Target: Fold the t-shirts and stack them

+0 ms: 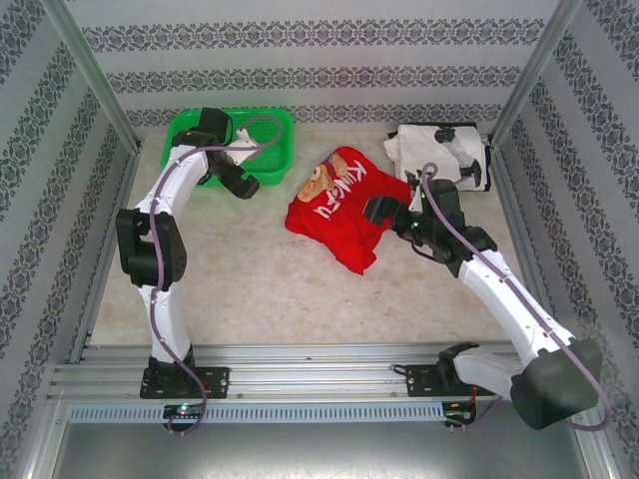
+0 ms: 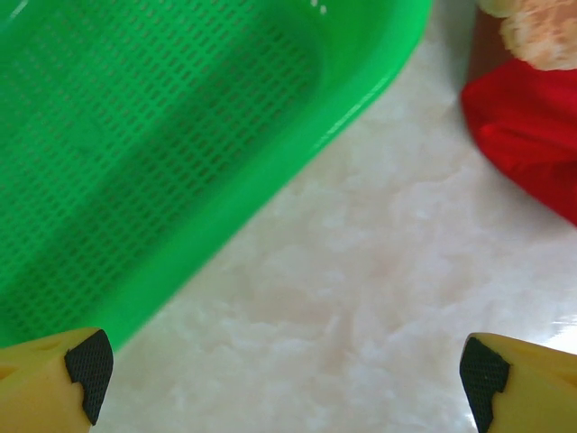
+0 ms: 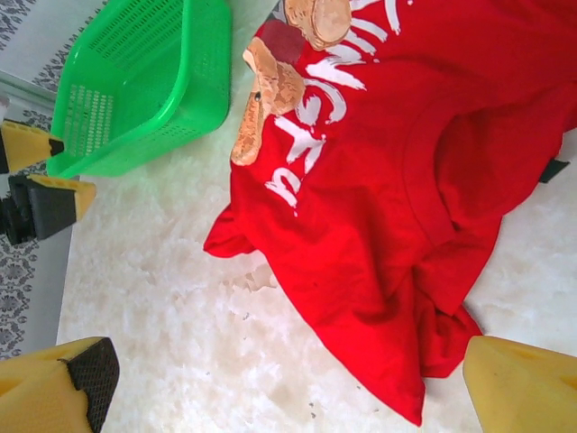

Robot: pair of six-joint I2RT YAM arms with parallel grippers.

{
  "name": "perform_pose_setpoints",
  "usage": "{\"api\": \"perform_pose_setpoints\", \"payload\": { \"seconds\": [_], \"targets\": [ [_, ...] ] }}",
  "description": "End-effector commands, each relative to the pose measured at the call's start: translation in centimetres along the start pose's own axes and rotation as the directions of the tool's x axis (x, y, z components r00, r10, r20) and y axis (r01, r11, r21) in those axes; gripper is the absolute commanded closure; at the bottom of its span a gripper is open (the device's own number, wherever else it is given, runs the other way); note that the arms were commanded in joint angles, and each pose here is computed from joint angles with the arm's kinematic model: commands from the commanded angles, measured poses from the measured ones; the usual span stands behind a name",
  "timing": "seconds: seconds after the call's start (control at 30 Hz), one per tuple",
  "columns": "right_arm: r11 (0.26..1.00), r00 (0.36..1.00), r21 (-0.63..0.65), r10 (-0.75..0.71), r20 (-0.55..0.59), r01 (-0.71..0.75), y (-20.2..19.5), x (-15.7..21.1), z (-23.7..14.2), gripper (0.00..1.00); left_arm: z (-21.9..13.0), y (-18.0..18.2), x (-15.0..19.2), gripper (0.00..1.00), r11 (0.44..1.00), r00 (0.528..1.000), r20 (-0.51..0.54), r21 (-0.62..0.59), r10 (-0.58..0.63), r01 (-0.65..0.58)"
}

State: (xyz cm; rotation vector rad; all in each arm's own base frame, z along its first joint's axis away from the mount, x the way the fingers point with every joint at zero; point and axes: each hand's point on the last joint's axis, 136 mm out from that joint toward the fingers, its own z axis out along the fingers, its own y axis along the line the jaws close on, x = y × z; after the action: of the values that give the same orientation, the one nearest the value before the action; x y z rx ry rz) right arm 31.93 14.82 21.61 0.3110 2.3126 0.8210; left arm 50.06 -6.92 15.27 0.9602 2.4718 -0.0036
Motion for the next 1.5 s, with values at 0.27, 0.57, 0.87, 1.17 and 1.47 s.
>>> {"api": "perform_pose_setpoints", "payload": {
  "seconds": [0.27,0.57,0.87,1.17,1.47],
  "targets": [
    [1.000,1.000,-0.010,-0.002,-0.025,0.002,0.1,1.4,-2.1,0.02,7.3,4.9,1.5,0.00,0.988,0.999,-0.046,-0.152,-0.017,0.010],
    [0.999,0.999,-0.031,-0.020,-0.033,0.019,0.6,1.6,-2.3,0.02,8.5,7.7,3.2,0.11,0.958,0.988,-0.063,-0.259,-0.141,0.120],
    [0.997,1.000,-0.075,-0.025,0.005,0.025,1.6,0.7,-2.4,0.02,6.7,7.5,8.8,0.66,0.924,0.913,-0.194,-0.214,-0.359,0.318],
    [0.995,0.999,-0.095,-0.020,0.040,0.024,2.0,-0.1,-1.6,0.02,1.8,6.9,11.3,0.90,0.789,0.735,-0.286,-0.221,-0.615,0.574],
    [0.998,1.000,-0.050,-0.024,-0.013,0.024,0.7,1.0,-0.4,0.02,0.9,9.3,13.5,0.89,0.644,0.599,-0.235,-0.274,-0.765,0.715]
  ]
}}
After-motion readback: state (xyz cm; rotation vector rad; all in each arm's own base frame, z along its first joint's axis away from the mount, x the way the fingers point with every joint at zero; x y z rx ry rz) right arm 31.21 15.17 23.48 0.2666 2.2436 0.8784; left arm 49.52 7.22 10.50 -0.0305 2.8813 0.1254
